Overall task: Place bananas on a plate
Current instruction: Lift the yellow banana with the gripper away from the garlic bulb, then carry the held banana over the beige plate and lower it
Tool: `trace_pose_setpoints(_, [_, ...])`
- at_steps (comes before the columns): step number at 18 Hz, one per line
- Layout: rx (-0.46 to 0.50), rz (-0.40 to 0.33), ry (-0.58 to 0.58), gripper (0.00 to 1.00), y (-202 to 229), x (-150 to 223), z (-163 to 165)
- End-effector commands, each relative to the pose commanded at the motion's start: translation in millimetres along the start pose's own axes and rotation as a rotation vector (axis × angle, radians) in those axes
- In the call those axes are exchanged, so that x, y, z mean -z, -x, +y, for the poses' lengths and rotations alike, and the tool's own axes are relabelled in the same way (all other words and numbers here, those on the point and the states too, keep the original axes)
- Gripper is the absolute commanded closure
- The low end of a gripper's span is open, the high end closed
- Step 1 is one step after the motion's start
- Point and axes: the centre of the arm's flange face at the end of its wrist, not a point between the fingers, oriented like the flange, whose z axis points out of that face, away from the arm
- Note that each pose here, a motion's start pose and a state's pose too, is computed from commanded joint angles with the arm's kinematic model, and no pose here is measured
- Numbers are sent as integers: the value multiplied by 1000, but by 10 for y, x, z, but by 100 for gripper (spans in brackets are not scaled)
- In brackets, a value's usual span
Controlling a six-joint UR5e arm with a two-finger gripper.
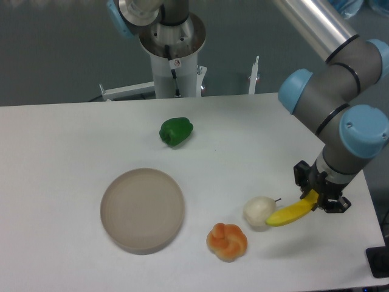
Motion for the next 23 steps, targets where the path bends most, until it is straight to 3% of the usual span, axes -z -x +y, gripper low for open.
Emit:
trace_pose_setpoints(3, [-4, 14, -13, 84, -320, 100, -645])
trace_pose_setpoints(6, [-26, 44, -23, 84, -662, 97, -1019])
trace_pose_setpoints(8, [-66, 81, -59, 84, -1133, 138, -1282])
trace_pose_setpoints(12, [-73, 119, -63, 84, -1762, 178, -1533])
trace_pose_setpoints(13, [-30, 128, -57, 84, -1837, 173, -1525])
trace_pose_setpoints(17, [91, 133, -41, 84, -1977, 132, -1694])
trace_pose_setpoints(21, [125, 182, -14, 84, -2038, -151, -1671])
trace_pose_setpoints(23, [116, 195, -7, 84, -2096, -247, -1812])
